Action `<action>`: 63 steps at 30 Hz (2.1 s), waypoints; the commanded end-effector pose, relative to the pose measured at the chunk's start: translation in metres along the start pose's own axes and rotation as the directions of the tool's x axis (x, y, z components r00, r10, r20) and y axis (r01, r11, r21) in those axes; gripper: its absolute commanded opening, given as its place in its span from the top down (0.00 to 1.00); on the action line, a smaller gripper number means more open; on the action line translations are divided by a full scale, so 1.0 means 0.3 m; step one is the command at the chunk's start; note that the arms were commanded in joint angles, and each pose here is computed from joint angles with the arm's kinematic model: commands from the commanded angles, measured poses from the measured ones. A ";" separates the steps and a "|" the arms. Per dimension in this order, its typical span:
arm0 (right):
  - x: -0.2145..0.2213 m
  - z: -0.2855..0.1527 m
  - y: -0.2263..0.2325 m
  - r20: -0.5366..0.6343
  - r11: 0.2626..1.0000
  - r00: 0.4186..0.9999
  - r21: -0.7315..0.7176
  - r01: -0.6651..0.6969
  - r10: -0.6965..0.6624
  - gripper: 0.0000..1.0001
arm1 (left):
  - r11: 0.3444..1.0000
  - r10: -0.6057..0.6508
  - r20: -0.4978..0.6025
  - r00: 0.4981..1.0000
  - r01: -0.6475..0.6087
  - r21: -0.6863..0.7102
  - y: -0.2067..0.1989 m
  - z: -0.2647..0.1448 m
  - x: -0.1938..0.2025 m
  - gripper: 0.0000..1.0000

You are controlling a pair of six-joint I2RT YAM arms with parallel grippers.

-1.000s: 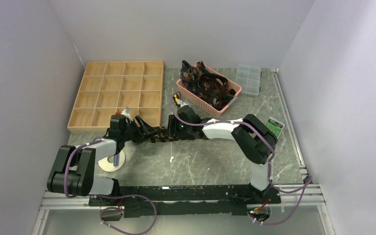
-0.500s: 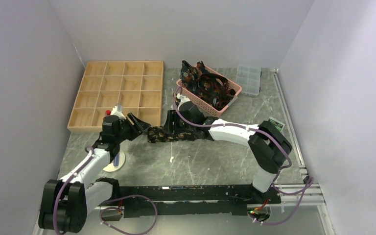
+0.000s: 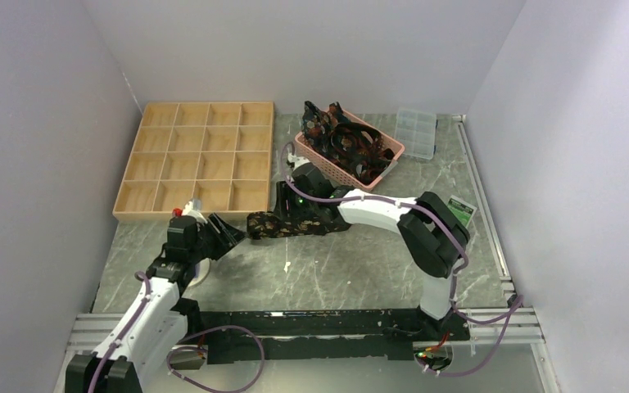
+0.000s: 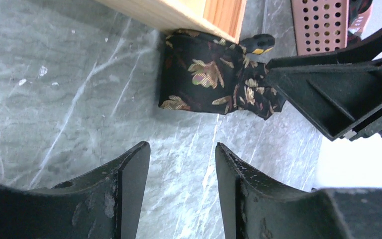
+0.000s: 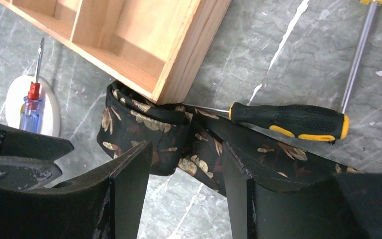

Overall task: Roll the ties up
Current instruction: Roll the tie at the center of the board.

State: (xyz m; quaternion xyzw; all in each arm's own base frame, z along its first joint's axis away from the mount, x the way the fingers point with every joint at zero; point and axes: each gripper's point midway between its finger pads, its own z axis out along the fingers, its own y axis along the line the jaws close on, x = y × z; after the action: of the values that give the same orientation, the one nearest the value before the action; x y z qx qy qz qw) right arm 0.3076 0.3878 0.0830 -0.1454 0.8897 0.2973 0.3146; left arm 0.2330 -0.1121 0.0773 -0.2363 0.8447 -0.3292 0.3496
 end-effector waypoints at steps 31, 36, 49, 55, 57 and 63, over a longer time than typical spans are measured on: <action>0.146 0.078 -0.046 -0.067 0.995 0.993 0.013 -0.099 0.100 0.39 | 0.995 0.078 -0.105 0.991 -0.071 0.067 -0.074 0.253 -0.089 0.17; 0.139 0.070 -0.046 -0.076 0.989 0.987 -0.021 -0.143 0.141 0.39 | 0.986 0.114 -0.129 0.985 -0.096 0.136 -0.110 0.277 -0.079 0.20; 0.149 0.070 -0.049 -0.106 0.976 0.974 -0.065 -0.208 0.200 0.40 | 0.965 0.223 -0.134 0.966 -0.199 0.172 -0.167 0.298 -0.036 0.44; 0.141 0.058 -0.043 -0.098 0.975 0.974 -0.073 -0.210 0.202 0.40 | 0.960 0.249 -0.152 0.957 -0.223 0.170 -0.178 0.294 -0.021 0.66; 0.134 0.049 -0.040 -0.093 0.975 0.975 -0.075 -0.210 0.203 0.40 | 0.960 0.260 -0.158 0.953 -0.236 0.153 -0.176 0.290 -0.015 0.73; 0.084 -0.036 -0.056 -0.016 0.976 0.977 -0.026 -0.214 0.214 0.38 | 0.948 0.315 -0.218 0.924 -0.316 0.030 -0.158 0.271 0.004 0.97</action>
State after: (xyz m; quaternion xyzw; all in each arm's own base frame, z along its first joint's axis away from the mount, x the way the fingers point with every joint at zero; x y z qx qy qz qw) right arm 0.2872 0.3835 0.0412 -0.0764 0.8999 0.3565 0.2391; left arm 0.3005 -0.1771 0.0541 -0.0865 0.8906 -0.3336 0.2969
